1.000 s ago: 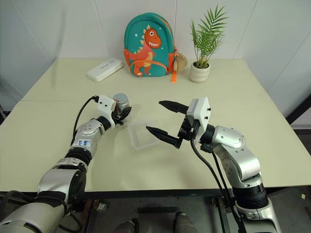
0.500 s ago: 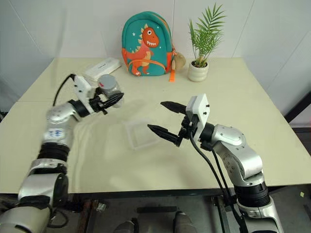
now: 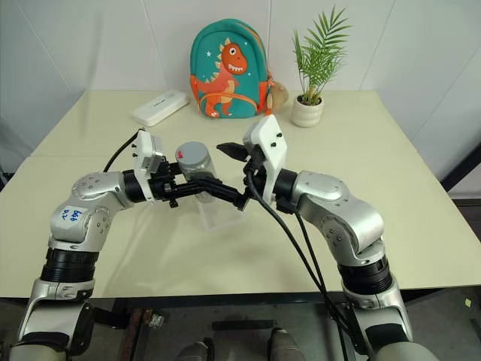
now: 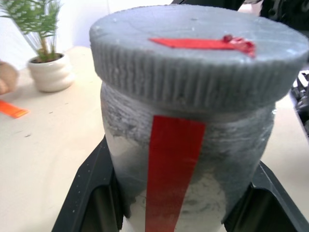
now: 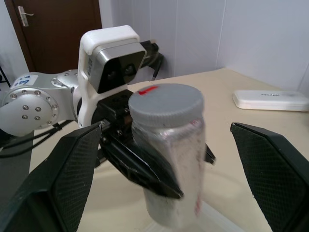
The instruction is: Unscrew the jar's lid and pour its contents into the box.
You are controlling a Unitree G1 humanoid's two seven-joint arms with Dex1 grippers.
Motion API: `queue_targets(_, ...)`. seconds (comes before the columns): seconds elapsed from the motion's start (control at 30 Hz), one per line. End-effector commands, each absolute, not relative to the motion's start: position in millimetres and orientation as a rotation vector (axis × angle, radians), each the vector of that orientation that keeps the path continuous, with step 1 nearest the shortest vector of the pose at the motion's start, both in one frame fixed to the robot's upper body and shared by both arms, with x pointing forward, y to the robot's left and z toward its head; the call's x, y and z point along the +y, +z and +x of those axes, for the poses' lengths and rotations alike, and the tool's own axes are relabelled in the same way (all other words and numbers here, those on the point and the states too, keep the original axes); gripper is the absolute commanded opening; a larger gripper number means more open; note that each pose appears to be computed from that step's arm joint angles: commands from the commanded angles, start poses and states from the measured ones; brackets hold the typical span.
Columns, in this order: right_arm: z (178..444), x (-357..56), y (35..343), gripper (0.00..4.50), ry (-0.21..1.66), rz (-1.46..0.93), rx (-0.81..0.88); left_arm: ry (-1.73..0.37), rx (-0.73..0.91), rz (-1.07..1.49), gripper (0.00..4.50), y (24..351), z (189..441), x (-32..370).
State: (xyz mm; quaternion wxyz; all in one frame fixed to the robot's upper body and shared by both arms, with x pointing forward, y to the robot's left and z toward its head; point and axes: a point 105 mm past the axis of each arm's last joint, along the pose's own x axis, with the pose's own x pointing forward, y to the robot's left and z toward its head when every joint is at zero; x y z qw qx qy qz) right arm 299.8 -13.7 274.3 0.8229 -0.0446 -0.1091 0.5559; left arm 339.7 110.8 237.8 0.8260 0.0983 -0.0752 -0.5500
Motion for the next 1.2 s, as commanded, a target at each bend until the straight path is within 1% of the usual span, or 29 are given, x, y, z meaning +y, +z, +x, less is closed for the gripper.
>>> queue_targets(0.03, 295, -6, 290, 4.5, 1.185, -0.107, -0.306, -1.195, -0.193, 0.212, 1.98, 245, 332, 101)
queue_targets(0.37, 307, -5, 288, 4.5, 1.138, -0.118, -0.302, -1.207, -0.186, 0.198, 1.98, 241, 333, 92)
queue_targets(0.8, 311, -6, 287, 4.5, 1.107, -0.108, -0.302, -1.214, -0.165, 0.189, 1.98, 237, 330, 89)
queue_targets(0.9, 309, -4, 289, 3.9, 1.116, -0.104, -0.307, -1.213, -0.162, 0.195, 1.98, 235, 330, 90)
queue_targets(1.03, 303, -1, 295, 2.61, 1.142, -0.103, -0.323, -1.204, -0.144, 0.212, 1.98, 230, 331, 95)
queue_targets(1.2, 296, 2, 291, 2.56, 1.206, -0.101, -0.297, -1.205, -0.138, 0.216, 1.98, 228, 331, 99)
